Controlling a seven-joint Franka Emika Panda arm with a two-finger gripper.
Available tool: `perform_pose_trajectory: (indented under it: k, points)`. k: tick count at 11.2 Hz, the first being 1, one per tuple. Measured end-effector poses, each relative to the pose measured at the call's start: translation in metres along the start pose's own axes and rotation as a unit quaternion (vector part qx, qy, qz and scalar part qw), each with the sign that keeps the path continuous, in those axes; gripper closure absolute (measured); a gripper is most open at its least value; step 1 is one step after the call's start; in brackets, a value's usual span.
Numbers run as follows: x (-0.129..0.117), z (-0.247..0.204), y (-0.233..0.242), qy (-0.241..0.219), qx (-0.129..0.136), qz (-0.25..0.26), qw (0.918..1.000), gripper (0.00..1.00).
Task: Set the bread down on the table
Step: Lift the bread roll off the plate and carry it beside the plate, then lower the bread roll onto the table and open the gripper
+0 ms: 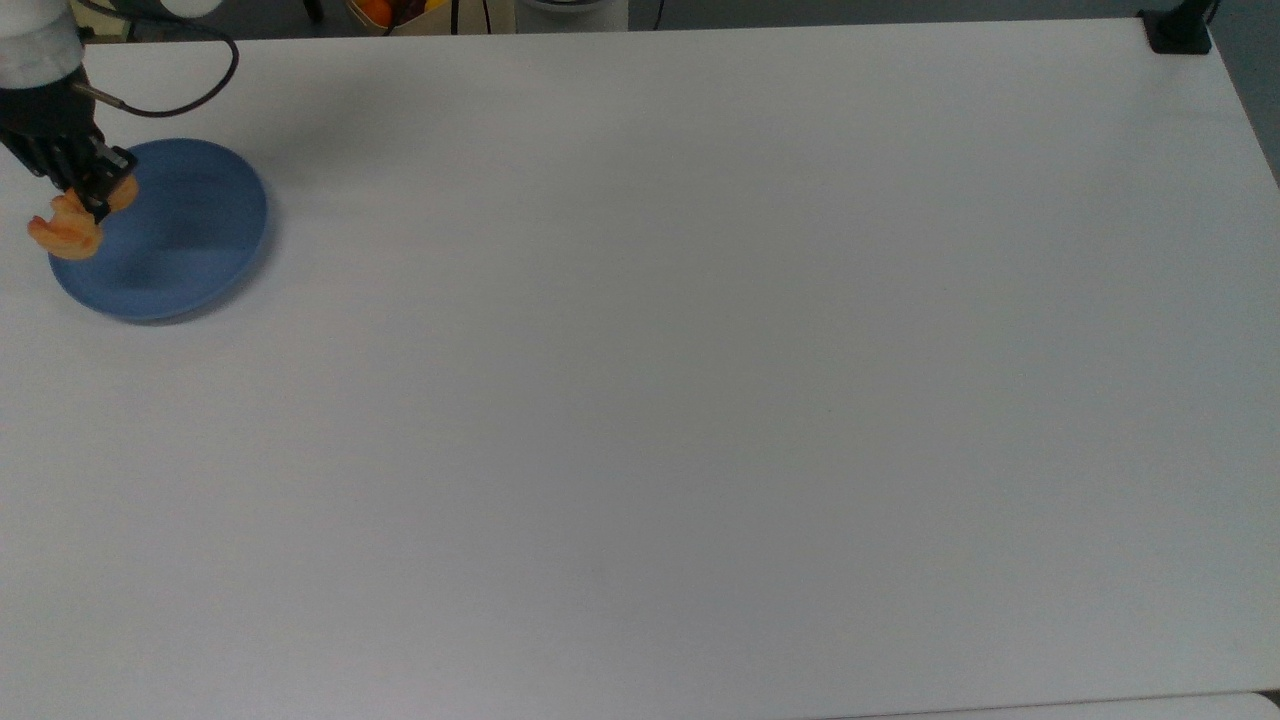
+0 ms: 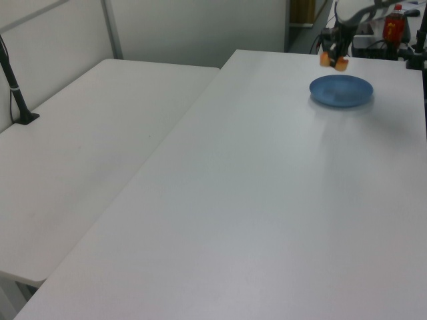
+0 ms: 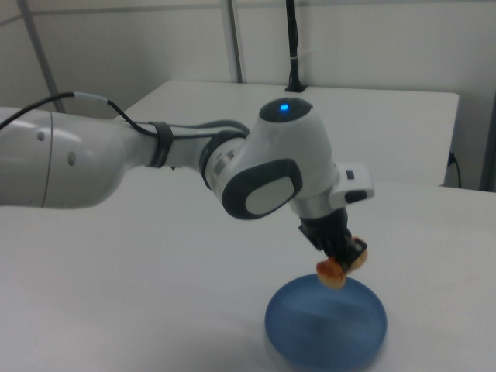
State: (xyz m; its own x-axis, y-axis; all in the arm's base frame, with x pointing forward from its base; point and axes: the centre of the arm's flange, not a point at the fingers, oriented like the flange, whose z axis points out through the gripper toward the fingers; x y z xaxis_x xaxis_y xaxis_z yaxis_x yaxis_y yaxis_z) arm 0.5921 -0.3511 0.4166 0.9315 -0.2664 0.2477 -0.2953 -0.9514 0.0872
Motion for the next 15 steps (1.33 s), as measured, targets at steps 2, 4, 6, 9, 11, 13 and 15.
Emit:
perform_pose_trajectory:
  k: [2,4,6,9,11,13,15]
  points:
    - [0.016,-0.022,-0.003,0.031,0.014,-0.007,0.9994,0.89]
    - [0.039,-0.028,-0.028,0.077,0.009,-0.022,0.9967,0.89]
    - [0.061,-0.009,-0.062,0.115,0.000,-0.043,0.9924,0.89]
    - [0.084,0.046,-0.099,0.148,-0.023,-0.073,0.9860,0.89]
    - [0.088,0.078,-0.116,0.146,-0.028,-0.098,0.9841,0.89]
    - [0.086,0.093,-0.122,0.136,-0.033,-0.134,0.9810,0.88]
    - [0.083,0.105,-0.128,0.128,-0.034,-0.161,0.9779,0.89]
